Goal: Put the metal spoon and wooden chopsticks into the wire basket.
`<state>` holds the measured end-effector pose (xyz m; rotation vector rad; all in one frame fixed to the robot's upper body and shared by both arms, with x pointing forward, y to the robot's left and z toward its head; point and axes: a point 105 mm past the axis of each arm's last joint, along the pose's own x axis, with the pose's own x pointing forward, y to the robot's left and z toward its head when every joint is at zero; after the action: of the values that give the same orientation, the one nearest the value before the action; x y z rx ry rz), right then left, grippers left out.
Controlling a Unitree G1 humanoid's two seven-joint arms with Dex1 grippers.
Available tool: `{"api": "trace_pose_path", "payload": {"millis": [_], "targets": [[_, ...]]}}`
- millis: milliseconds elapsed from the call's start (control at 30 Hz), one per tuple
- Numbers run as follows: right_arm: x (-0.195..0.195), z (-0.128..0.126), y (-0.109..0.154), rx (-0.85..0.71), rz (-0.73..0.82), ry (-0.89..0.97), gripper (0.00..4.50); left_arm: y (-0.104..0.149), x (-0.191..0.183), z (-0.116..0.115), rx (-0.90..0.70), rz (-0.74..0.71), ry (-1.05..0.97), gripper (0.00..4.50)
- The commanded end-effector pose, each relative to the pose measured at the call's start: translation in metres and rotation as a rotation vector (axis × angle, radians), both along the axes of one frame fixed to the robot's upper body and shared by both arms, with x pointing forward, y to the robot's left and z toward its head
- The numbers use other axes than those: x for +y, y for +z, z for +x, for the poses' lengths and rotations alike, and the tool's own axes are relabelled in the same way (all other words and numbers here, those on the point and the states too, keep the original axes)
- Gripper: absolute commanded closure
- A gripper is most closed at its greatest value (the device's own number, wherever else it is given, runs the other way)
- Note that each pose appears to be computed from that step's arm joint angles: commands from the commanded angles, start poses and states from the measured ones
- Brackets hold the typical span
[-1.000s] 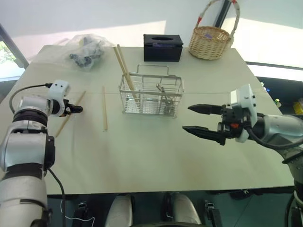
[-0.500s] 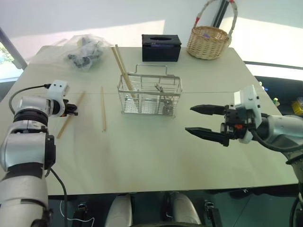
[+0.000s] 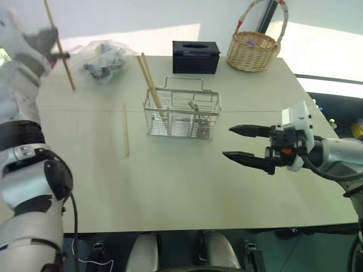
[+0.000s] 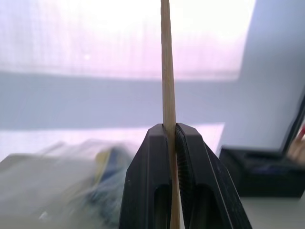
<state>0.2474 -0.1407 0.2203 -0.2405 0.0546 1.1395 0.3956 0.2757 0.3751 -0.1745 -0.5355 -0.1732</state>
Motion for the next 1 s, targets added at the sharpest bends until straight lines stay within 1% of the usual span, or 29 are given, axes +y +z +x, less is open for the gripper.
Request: {"api": "trace_pose_path", "payload": {"millis": [33,133,200,267,300,400,433,567,700,767,833,867,1000], "targets": [[-0.001,0.001,0.009,-0.041,0.003,-0.006,0.96,0.05,-0.04,-0.027,-0.17,-0.044,-0.131,4.47],[0.0,0.002,0.008,-0.044,0.003,-0.007,0.96,0.054,-0.066,-0.029,-0.185,-0.032,-0.196,4.47],[0.0,0.002,0.009,-0.049,0.006,-0.009,0.96,0.048,-0.089,-0.024,-0.175,-0.012,-0.254,4.47],[0.0,0.001,0.01,-0.055,0.008,-0.011,0.96,0.036,-0.108,-0.018,-0.143,0.019,-0.3,4.47],[0.0,0.001,0.01,-0.057,0.011,-0.017,0.96,0.029,-0.115,-0.015,-0.132,0.03,-0.317,4.47],[-0.001,0.0,0.01,-0.055,0.033,-0.044,0.96,-0.024,-0.148,0.003,-0.031,0.08,-0.367,4.47],[-0.001,-0.001,0.01,-0.055,0.035,-0.049,0.96,-0.034,-0.153,0.005,-0.016,0.091,-0.372,4.47],[-0.002,-0.003,0.01,-0.051,0.046,-0.065,0.96,-0.049,-0.156,0.009,0.016,0.085,-0.378,4.47],[-0.004,-0.003,0.011,-0.053,0.05,-0.09,0.96,-0.07,-0.159,0.013,0.043,0.14,-0.363,4.47],[-0.005,-0.003,0.012,-0.054,0.054,-0.098,0.96,-0.076,-0.158,0.015,0.052,0.135,-0.359,4.47],[-0.006,-0.002,0.013,-0.054,0.059,-0.103,0.96,-0.078,-0.158,0.015,0.056,0.114,-0.374,3.73],[-0.006,-0.002,0.014,-0.054,0.061,-0.106,0.96,-0.077,-0.159,0.014,0.055,0.104,-0.384,3.44],[-0.008,0.001,0.015,-0.055,0.065,-0.115,0.96,-0.073,-0.16,0.008,0.05,0.076,-0.41,1.54]]}}
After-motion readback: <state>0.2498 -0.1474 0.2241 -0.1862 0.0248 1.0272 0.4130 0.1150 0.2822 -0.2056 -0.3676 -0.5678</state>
